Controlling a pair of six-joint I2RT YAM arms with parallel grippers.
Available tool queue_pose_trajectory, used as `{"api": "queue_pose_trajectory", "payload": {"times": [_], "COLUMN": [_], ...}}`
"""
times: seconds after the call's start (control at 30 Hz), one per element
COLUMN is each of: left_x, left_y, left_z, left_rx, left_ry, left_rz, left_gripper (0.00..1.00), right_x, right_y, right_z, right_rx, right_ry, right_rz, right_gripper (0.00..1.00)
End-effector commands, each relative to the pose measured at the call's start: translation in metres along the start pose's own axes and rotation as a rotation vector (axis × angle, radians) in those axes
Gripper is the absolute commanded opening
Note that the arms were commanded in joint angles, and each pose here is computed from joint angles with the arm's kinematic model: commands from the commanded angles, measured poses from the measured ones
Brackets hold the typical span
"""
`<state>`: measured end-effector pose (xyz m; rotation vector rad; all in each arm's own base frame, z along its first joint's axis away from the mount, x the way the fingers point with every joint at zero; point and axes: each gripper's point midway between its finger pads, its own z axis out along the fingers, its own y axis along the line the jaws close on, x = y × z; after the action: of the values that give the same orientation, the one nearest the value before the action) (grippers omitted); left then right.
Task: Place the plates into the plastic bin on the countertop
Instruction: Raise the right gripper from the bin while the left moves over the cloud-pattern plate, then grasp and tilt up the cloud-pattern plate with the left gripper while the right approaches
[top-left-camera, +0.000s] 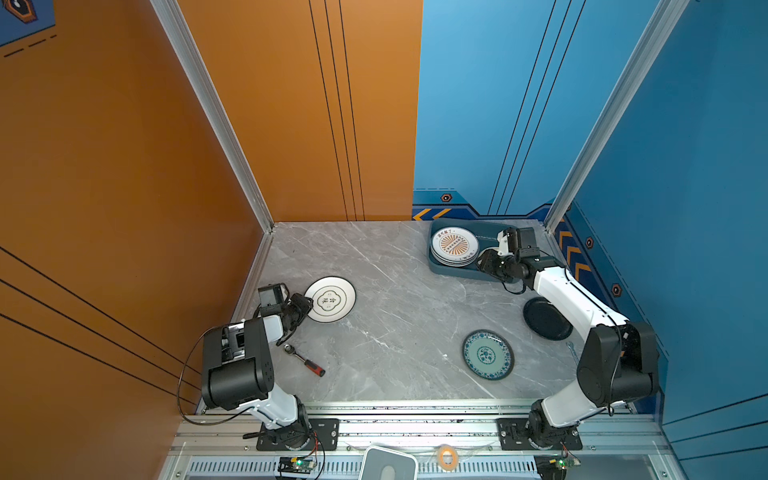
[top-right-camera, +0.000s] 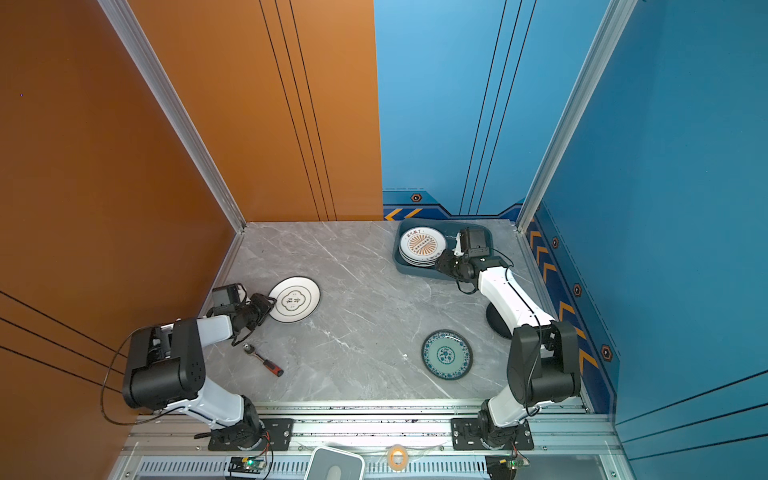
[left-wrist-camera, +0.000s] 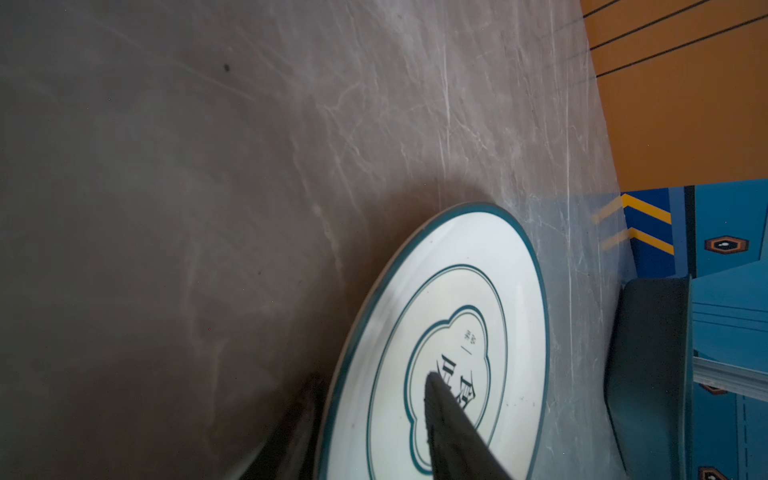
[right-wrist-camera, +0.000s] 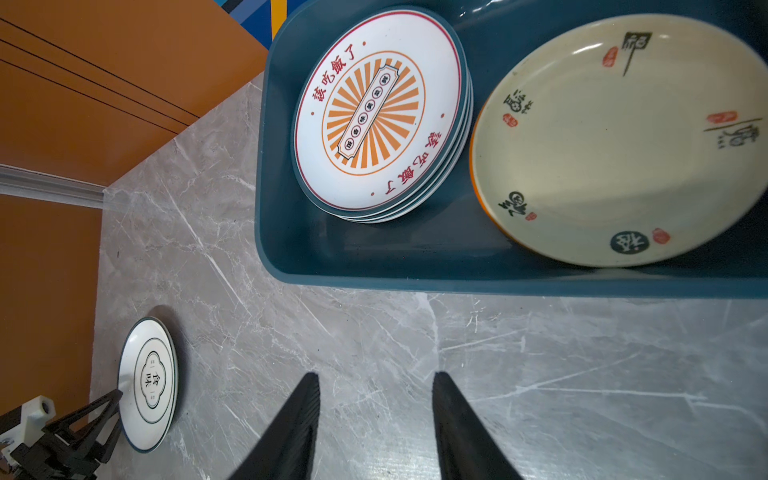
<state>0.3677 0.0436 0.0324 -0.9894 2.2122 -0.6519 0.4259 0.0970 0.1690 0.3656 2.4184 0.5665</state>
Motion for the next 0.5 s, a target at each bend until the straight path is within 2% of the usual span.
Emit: {"api": "queue_pose_trajectory", "payload": {"times": [0.0, 0.17, 0.37, 0.4, 0.43, 0.47], "left_x": [0.028, 0.033, 0.041, 0.041, 0.042, 0.042], "left_y": [0.014, 0.004, 0.001, -0.001, -0.001, -0.001], "left_z": [0.007, 0.012, 0.016, 0.016, 0.016, 0.016], "left_rx": [-0.019, 0.058, 0.072, 0.079, 0.08, 0.079], "left_ry": [0.097, 0.115, 0.138, 0.139, 0.14, 0.14], "left_rz": [-0.023, -0.016, 0.002, 0.009, 0.013, 0.015], "left_gripper": [0.39, 0.31, 0.27, 0.24, 0.16, 0.04], "right_x": [0.003, 0.004, 0.008, 0.008, 0.009, 0.01], "right_y": [0.005, 0.009, 0.011, 0.011, 0.011, 0.011], "right_z": [0.0, 0.0, 0.002, 0.001, 0.002, 0.002], "right_rx": [-0.019, -0.026, -0.03, -0.028, -0.026, -0.025], "right_ry": [-0.003, -0.001, 0.01, 0.009, 0.013, 0.015], "right_rz": [0.004, -0.002, -0.005, -0.005, -0.005, -0.005], "right_gripper": [0.47, 0.47, 0.47, 0.47, 0.47, 0.47]}}
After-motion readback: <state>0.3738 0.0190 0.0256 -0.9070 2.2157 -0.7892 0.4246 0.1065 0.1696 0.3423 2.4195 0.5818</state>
